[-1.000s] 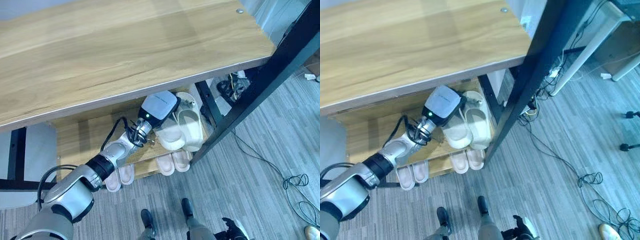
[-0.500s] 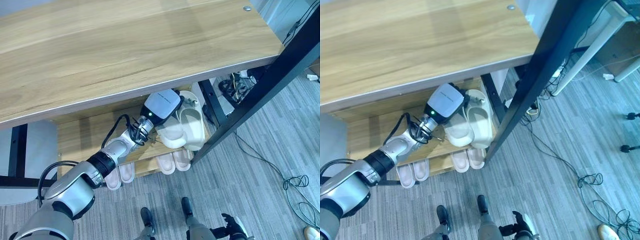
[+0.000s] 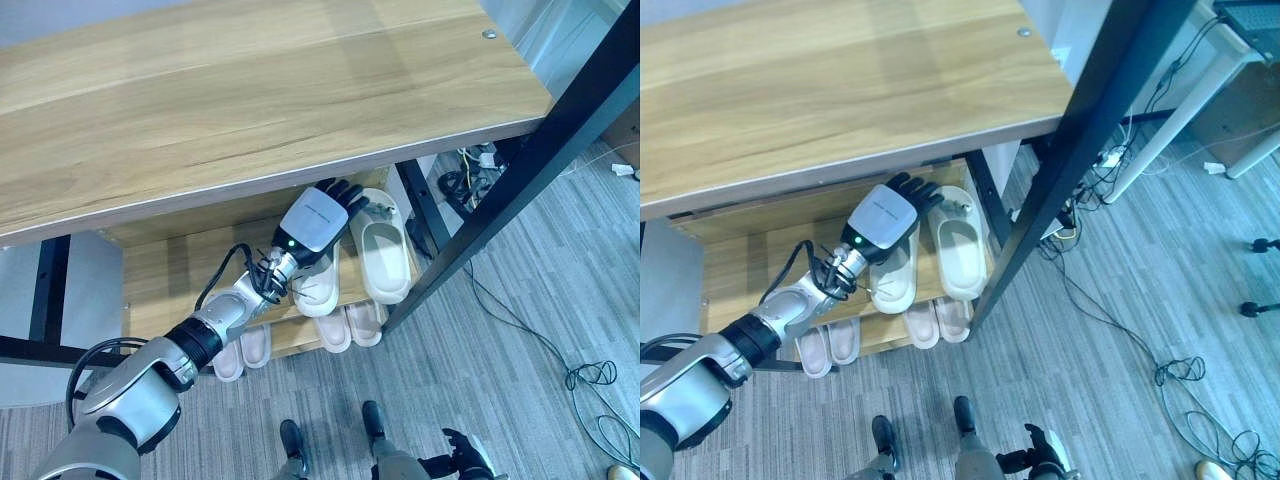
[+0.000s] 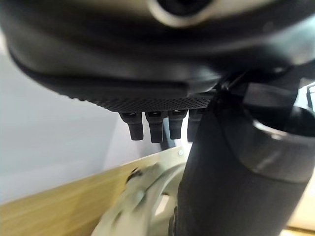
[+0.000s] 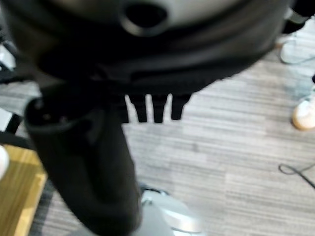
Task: Arrange the slippers neatly on the shoe rack.
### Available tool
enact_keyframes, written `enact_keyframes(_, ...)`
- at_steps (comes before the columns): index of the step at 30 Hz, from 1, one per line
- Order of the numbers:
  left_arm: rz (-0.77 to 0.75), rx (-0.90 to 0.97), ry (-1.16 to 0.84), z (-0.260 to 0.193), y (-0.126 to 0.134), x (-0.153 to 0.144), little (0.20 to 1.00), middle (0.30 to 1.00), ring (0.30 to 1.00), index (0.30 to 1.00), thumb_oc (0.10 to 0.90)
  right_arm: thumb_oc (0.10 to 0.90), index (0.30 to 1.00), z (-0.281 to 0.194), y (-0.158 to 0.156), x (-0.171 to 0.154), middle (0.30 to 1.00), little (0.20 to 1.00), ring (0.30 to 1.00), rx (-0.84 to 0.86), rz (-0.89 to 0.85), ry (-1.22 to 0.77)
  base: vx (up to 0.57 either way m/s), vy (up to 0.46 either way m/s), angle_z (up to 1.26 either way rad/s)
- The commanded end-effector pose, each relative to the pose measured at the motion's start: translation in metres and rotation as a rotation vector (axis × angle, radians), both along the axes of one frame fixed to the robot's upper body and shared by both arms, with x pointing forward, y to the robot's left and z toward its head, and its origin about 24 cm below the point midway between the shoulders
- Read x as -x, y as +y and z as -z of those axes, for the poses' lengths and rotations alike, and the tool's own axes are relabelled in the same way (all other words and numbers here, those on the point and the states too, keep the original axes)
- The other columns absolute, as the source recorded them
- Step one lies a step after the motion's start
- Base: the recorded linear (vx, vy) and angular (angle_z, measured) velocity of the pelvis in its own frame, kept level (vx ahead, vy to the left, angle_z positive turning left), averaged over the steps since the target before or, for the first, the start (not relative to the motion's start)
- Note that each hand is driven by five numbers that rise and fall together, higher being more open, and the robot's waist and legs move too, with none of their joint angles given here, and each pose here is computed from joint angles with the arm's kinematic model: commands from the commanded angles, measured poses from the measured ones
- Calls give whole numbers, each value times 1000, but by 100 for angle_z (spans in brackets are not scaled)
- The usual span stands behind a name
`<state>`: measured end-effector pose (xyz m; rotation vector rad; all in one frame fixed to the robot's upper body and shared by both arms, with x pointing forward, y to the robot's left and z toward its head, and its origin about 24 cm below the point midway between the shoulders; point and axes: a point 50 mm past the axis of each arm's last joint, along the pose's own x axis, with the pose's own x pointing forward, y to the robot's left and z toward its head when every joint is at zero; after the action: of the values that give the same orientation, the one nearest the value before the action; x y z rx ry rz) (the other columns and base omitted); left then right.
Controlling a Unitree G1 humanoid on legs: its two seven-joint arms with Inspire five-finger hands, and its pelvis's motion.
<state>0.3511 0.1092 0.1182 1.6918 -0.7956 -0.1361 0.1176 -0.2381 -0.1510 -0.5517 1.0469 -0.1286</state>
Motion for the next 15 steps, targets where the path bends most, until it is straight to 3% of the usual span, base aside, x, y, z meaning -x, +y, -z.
enact_keyframes(1,-16,129,-137,-52,6,-11,900,900,900,900,800,800,900,5,0,21,900,900,900,-21,49,42,0,0,0)
enact_keyframes(15,-113,342,-106,-53,33,-8,900,900,900,900,800,800,900,12,12,33,900,900,900,-58,18,112,0,0,0)
